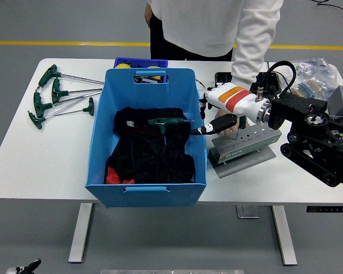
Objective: Lift tool from toolbox,place it in box,lift tool from toolbox,place it in box
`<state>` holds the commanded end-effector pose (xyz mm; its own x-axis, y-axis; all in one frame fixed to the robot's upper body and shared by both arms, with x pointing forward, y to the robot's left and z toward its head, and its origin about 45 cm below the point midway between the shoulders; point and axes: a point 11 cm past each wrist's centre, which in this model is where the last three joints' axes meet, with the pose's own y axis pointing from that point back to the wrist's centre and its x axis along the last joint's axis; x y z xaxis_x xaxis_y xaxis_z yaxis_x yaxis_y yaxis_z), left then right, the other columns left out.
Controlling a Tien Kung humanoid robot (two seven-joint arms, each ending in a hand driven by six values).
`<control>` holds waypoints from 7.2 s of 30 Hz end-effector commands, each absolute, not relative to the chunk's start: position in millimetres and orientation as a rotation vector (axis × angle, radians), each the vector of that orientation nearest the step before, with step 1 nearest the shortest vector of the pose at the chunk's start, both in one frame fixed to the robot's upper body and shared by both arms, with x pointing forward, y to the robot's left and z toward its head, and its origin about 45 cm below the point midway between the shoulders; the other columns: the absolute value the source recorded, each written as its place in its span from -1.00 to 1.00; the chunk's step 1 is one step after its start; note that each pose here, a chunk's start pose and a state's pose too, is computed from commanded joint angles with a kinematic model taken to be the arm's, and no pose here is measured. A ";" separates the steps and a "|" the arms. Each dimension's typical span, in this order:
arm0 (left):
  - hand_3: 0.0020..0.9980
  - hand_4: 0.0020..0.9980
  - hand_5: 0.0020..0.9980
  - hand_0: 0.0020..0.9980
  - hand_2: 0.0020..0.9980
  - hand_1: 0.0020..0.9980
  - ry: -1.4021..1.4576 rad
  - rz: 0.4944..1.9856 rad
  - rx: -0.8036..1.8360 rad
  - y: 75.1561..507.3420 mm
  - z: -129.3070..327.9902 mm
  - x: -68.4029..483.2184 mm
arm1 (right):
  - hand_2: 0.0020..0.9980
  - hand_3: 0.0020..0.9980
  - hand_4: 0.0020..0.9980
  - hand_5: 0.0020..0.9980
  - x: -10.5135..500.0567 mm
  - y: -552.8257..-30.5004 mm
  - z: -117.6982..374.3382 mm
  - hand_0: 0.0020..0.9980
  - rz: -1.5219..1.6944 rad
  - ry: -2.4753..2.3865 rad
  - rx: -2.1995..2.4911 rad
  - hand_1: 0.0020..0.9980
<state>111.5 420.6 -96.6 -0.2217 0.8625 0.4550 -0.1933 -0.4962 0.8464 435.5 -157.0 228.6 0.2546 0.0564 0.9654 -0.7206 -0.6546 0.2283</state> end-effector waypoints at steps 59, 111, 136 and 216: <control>0.26 0.25 0.00 0.43 0.48 0.43 0.859 1.812 1.282 420.8 -97.1 109.0 | -0.58 -0.71 1.00 0.85 439.9 -220.6 204.2 0.18 1.444 -0.488 1.641 -0.55; 0.25 0.25 0.00 0.43 0.48 0.43 0.857 1.819 1.277 425.0 -95.4 110.3 | -1.00 -0.98 1.00 0.76 449.4 -209.7 311.7 -1.00 1.591 -0.684 1.674 -1.00; 0.26 0.25 0.00 0.43 0.48 0.43 0.854 1.819 1.283 426.9 -94.6 111.0 | -0.71 -0.63 1.00 0.74 431.2 -68.1 346.7 -0.77 1.738 -0.514 1.804 -0.81; 0.25 0.25 0.00 0.43 0.49 0.43 0.876 1.791 1.322 422.5 -100.4 92.1 | 0.84 0.90 1.00 1.00 362.0 -387.1 244.6 1.00 -0.235 -2.311 2.369 0.83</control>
<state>92.1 422.5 -100.4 -0.2027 0.8606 0.4671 -0.1598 -0.4997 0.8513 362.0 -387.1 244.6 0.0275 -0.9746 -0.2224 -0.9994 -0.0219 -0.0273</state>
